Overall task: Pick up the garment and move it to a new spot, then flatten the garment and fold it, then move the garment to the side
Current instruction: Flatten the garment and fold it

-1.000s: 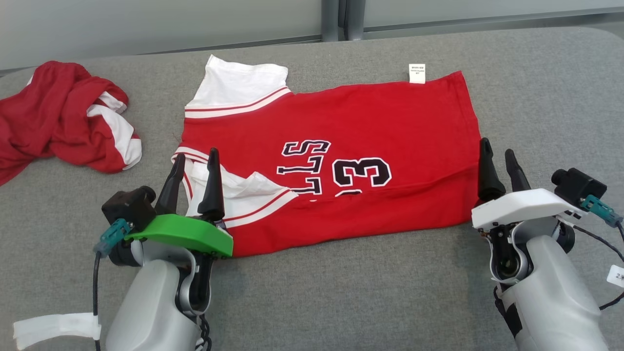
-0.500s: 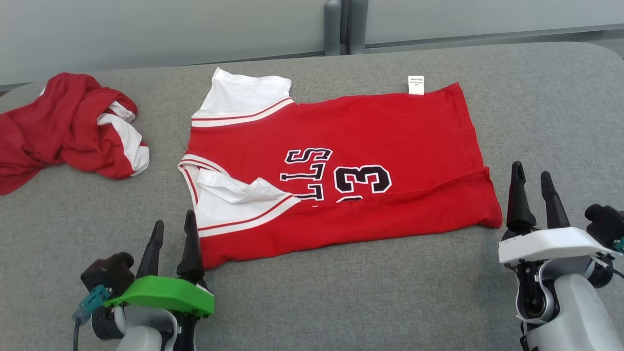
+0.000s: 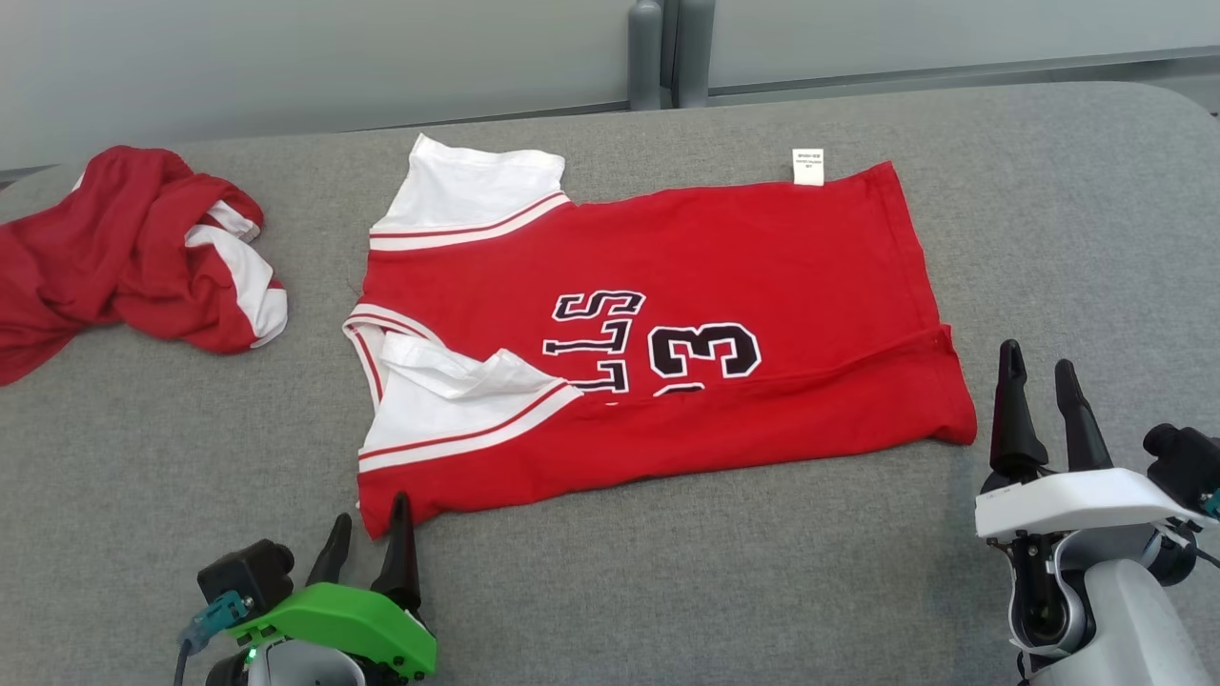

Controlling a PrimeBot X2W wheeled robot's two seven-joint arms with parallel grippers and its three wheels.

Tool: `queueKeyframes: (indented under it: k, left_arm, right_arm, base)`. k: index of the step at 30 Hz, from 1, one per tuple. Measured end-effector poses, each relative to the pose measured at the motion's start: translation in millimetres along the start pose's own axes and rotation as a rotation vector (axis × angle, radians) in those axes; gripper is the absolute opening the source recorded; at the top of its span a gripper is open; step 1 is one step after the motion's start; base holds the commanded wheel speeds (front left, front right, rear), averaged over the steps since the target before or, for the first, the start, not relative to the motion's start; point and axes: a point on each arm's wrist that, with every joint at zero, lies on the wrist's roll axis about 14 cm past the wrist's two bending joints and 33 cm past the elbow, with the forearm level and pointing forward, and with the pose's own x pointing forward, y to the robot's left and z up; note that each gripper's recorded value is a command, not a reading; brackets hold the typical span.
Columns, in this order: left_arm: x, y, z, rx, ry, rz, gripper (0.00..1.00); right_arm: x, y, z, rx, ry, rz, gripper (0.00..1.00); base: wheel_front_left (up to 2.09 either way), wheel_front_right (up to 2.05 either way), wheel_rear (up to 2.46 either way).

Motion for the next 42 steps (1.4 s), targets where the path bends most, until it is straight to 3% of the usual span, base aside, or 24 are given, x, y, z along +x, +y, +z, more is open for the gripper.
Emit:
queueKeyframes:
  k: [13, 14, 15, 20, 23, 32, 42]
  left_arm:
    - [15, 3, -26, -0.017, 0.105, 0.019, 1.0]
    - [15, 3, -26, -0.017, 0.105, 0.019, 0.79]
    - [16, 1, -28, -0.019, 0.114, 0.014, 0.49]
    - [21, -5, -37, -0.009, 0.163, -0.005, 0.22]
    - [24, -7, -37, -0.011, 0.162, -0.012, 0.0]
    - [27, -11, -18, -0.045, 0.07, -0.026, 0.0]
    - [12, -13, 9, -0.06, -0.021, -0.042, 0.0]
  right_arm:
    - [-3, -8, 1, -0.008, -0.002, -0.019, 1.0]
    - [-3, -8, 1, -0.008, -0.002, -0.019, 1.0]
    - [-3, -8, 1, -0.008, -0.002, -0.021, 1.0]
    - [-4, -11, 2, -0.006, -0.003, -0.029, 1.0]
    - [-5, -13, 3, -0.004, -0.005, -0.034, 1.0]
    - [-6, -20, -5, 0.004, 0.018, -0.059, 1.0]
    - [-19, -30, -71, 0.034, 0.238, -0.111, 1.0]
  base:
    - [0.0, 0.0, 0.0]
    - [0.0, 0.0, 0.0]
    - [0.0, 0.0, 0.0]
    - [0.0, 0.0, 0.0]
    - [0.0, 0.0, 0.0]
    - [0.0, 0.0, 0.0]
    - [0.0, 0.0, 0.0]
